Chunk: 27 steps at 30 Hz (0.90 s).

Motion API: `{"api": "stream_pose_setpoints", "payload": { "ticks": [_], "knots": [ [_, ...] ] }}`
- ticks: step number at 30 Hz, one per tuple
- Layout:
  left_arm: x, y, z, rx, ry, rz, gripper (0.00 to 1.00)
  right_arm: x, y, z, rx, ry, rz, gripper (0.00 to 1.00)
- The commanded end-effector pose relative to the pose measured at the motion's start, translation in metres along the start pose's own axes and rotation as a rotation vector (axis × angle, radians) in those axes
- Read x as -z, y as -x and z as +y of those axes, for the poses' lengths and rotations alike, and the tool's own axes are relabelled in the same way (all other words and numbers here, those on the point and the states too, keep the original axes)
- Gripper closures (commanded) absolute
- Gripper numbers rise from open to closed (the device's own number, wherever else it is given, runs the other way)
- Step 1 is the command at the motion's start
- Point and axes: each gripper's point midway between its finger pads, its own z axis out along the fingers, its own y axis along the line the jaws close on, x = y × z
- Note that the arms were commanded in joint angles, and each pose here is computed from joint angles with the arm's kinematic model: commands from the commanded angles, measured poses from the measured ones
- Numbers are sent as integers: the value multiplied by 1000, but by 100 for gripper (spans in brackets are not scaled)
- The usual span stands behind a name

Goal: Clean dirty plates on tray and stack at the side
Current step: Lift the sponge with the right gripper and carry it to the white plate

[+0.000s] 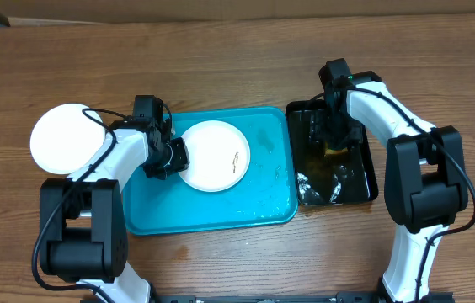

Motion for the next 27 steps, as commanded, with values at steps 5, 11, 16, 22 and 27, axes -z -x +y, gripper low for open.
{"api": "stream_pose_setpoints", "payload": {
  "ticks": [5,11,16,22,27],
  "knots": [
    [-8,-2,10,-32,61,-1,96,18,3,-3,-10,-9,-6,96],
    [6,5,12,-35,155,-77,96,64,8,-3,-8,0,-34,96],
    [27,8,-2,-77,236,-183,96,99,2,-6,-10,14,-81,96],
    [57,4,-21,-133,412,-357,96,119,-9,-4,-10,49,-86,96],
    [60,-10,-36,-148,463,-409,96,121,-28,18,49,186,2,96]
  ]
}}
